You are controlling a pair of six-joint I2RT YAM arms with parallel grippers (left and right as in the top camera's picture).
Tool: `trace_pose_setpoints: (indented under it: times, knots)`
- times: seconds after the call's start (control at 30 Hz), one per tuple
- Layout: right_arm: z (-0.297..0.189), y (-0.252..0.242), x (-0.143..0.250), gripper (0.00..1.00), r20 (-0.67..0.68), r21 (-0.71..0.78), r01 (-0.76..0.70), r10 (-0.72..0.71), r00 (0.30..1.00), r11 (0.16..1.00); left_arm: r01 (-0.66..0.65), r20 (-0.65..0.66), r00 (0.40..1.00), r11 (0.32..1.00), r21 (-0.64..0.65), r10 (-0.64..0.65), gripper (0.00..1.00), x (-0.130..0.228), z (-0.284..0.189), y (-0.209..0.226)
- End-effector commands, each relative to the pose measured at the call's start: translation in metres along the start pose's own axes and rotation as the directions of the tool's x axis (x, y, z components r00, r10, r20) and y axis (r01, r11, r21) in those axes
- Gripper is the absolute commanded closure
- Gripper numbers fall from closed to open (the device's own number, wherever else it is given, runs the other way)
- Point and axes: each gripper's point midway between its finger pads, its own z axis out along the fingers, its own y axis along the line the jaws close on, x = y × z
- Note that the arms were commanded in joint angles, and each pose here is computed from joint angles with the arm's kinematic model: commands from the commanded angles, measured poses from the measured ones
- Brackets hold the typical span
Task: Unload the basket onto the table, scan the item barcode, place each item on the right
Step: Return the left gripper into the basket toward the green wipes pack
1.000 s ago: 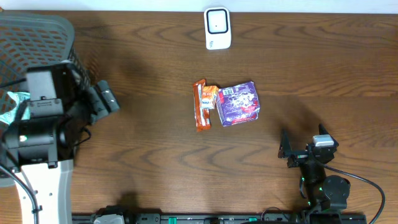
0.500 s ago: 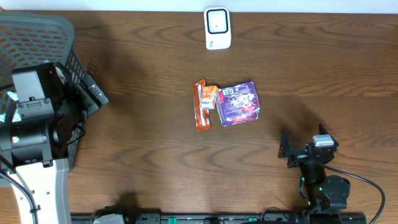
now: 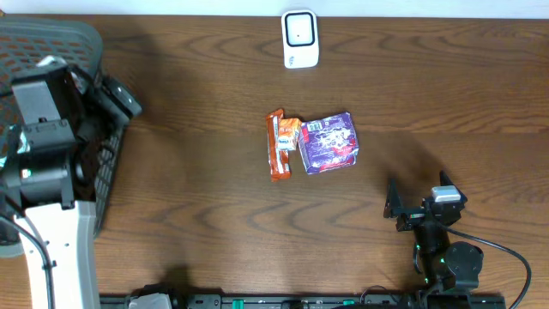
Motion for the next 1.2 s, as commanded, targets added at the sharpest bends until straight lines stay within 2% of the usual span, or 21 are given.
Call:
trace_pose_setpoints:
  times: [0.0,0.2,0.27,0.33,0.43,0.53,0.6,0.67,0.8,0.87,1.03,1.17]
  knots:
    - [0.000,-0.004,0.002,0.01,-0.005,0.016,0.010,-0.010,1.000,1.000,0.092,0.145,0.987,0.989,-0.120,-0.074,0.02,-0.035,0.003,0.025]
    - [0.000,-0.004,0.002,0.01,-0.005,0.016,0.010,-0.010,1.000,1.000,0.187,0.298,0.944,0.975,-0.123,-0.143,0.02,-0.080,-0.001,0.052]
    - [0.000,-0.004,0.002,0.01,-0.005,0.016,0.010,-0.010,1.000,1.000,0.172,0.330,0.937,0.975,-0.143,-0.117,0.02,-0.090,-0.004,0.062]
    - [0.000,-0.004,0.002,0.01,-0.005,0.016,0.010,-0.010,1.000,1.000,0.108,0.357,0.933,0.977,-0.182,-0.036,0.02,-0.103,-0.006,0.072]
    - [0.000,-0.004,0.002,0.01,-0.005,0.016,0.010,-0.010,1.000,1.000,-0.056,0.363,0.918,0.958,-0.281,0.161,0.02,-0.120,-0.008,0.084]
    - [0.000,-0.004,0.002,0.01,-0.005,0.016,0.010,-0.010,1.000,1.000,-0.076,0.359,0.896,0.887,-0.455,0.261,0.02,-0.133,-0.016,0.115]
    - [0.000,-0.004,0.002,0.01,-0.005,0.016,0.010,-0.010,1.000,1.000,-0.024,0.349,0.893,0.804,-0.595,0.285,0.02,-0.139,-0.022,0.145]
    - [0.000,-0.004,0.002,0.01,-0.005,0.016,0.010,-0.010,1.000,1.000,-0.031,0.294,0.901,0.722,-0.691,0.320,0.02,-0.140,-0.022,0.168]
    - [0.000,-0.004,0.002,0.01,-0.005,0.016,0.010,-0.010,1.000,1.000,-0.128,0.147,0.918,0.625,-0.770,0.369,0.02,-0.136,-0.007,0.201]
    - [0.000,-0.004,0.002,0.01,-0.005,0.016,0.010,-0.010,1.000,1.000,-0.148,0.111,0.922,0.602,-0.784,0.371,0.02,-0.136,-0.002,0.212]
    - [0.000,-0.004,0.002,0.01,-0.005,0.016,0.010,-0.010,1.000,1.000,-0.143,0.096,0.932,0.599,-0.788,0.349,0.02,-0.136,0.008,0.231]
    - [0.000,-0.004,0.002,0.01,-0.005,0.016,0.010,-0.010,1.000,1.000,-0.279,0.007,0.923,0.679,-0.679,0.386,0.02,-0.121,0.039,0.224]
